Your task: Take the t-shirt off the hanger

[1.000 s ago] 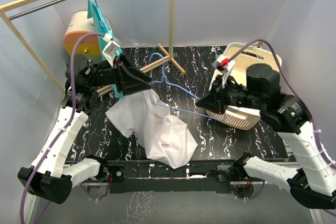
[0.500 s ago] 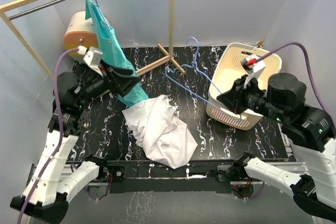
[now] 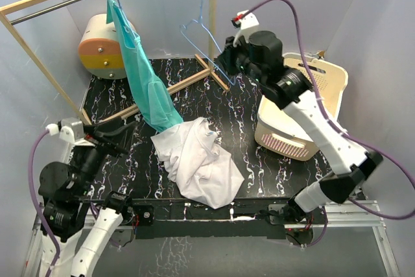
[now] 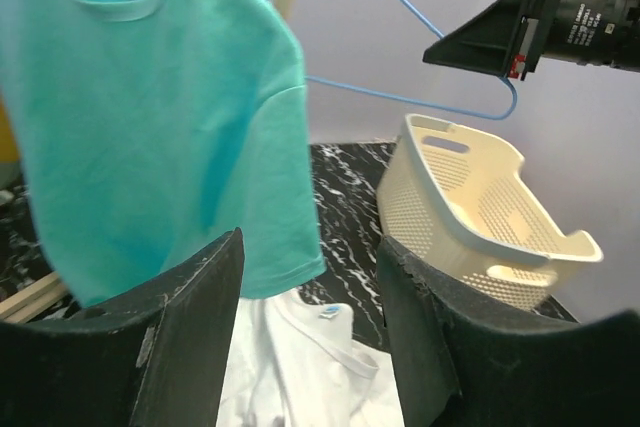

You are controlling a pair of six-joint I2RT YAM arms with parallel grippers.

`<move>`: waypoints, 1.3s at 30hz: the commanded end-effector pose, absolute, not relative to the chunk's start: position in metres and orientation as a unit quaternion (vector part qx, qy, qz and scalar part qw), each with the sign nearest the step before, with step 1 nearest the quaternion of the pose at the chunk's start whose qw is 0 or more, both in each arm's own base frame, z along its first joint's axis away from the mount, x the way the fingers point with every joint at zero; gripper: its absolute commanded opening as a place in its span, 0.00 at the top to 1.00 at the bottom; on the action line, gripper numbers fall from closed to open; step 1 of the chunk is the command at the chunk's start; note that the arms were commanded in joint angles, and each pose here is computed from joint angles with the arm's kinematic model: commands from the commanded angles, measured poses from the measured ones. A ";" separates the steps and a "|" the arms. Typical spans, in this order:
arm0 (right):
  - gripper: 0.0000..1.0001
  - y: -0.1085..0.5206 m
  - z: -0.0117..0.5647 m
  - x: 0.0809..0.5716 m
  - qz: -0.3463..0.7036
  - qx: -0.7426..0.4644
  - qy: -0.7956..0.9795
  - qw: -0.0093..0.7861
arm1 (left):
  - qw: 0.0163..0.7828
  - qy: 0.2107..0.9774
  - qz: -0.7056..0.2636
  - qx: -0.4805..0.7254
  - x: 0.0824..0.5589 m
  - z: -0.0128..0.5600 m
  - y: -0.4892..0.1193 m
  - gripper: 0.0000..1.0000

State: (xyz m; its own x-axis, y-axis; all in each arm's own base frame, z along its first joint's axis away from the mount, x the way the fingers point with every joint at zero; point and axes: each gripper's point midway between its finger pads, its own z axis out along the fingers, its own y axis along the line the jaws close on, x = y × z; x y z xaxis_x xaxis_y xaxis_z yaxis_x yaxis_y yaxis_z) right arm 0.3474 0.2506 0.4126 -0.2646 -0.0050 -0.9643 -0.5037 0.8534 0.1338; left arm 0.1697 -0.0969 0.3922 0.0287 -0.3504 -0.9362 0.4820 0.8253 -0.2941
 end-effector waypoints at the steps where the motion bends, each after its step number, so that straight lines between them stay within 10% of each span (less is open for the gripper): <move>1: 0.92 0.265 0.516 0.376 0.243 -0.142 0.643 0.712 | 0.715 0.664 -0.219 -0.018 0.171 0.357 -0.061 0.47; 33: 0.92 0.352 0.498 0.470 0.274 -0.168 0.627 0.710 | 0.658 0.730 -0.170 -0.065 0.178 0.275 -0.045 0.47; 39: 0.34 0.329 0.467 0.438 0.267 -0.175 0.655 0.685 | 0.652 0.736 -0.169 -0.064 0.180 0.272 -0.047 0.47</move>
State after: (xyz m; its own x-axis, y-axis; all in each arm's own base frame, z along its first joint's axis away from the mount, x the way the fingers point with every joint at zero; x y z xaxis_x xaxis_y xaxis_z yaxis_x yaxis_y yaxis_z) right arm 0.4755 0.3579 0.4315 -0.0684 0.0860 -0.9939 -0.5866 0.8024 0.1098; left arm 0.1758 -0.0469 0.2780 -0.1167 -0.3215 -0.9397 0.1458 0.9304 -0.3364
